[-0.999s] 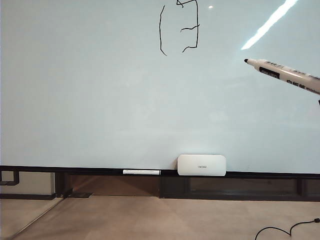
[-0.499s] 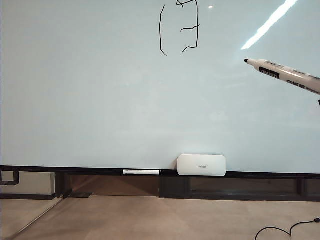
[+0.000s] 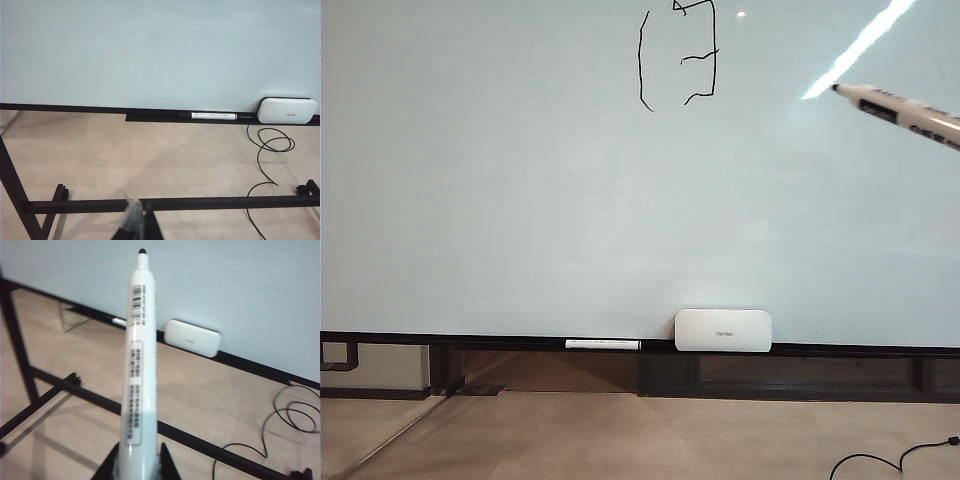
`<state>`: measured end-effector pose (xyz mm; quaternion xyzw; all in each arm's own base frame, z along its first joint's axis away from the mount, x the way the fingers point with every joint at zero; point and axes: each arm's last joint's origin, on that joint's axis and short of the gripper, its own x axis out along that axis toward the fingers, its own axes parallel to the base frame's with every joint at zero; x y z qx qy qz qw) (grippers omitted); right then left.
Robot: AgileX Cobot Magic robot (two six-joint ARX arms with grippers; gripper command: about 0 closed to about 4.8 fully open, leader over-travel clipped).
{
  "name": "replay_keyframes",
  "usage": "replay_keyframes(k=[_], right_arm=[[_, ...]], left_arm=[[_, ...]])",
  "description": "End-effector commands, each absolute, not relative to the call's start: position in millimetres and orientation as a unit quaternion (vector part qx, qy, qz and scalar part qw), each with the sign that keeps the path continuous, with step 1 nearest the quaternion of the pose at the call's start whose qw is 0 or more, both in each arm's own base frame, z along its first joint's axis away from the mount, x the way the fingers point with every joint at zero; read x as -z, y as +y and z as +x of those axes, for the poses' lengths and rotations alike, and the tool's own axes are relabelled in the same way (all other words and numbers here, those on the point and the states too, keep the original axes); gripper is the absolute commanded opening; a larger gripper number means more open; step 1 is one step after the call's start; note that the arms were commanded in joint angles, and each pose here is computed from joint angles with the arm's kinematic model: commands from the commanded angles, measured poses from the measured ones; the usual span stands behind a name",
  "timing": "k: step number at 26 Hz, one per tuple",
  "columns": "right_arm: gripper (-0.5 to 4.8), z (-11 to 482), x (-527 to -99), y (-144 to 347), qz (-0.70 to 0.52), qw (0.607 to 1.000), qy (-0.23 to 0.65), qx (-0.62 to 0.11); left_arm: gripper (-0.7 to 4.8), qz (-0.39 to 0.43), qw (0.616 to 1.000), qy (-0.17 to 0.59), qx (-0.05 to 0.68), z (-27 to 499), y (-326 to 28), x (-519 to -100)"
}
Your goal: Reach to the right to find the marker pen, pick it up, and write the number 13 on the whiteboard.
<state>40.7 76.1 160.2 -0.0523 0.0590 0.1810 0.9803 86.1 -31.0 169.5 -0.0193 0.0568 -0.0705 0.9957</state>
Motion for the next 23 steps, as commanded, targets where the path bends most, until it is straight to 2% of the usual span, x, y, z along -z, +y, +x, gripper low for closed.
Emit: replay_keyframes(k=[1, 16, 21, 23], right_arm=[[-0.05, 44.9, -162.8, 72.6, -0.034, 0.986, 0.055, -0.152], [-0.05, 64.1, -165.6, 52.3, -0.006, 0.999, 0.047, 0.008], [-0.05, 72.1, -165.5, 40.6, -0.002, 0.994, 0.047, 0.094], [-0.05, 72.5, -165.5, 39.9, -0.002, 0.994, 0.047, 0.099]], left_arm=[[-0.05, -0.020, 0.996, 0.053, 0.070, 86.1, -30.9, -170.9], [-0.05, -0.020, 0.996, 0.053, 0.071, 86.1, -31.0, -170.9], [-0.05, -0.020, 0.996, 0.053, 0.070, 86.1, -30.9, -170.9], [-0.05, -0.020, 0.996, 0.053, 0.070, 86.1, -30.9, -170.9]])
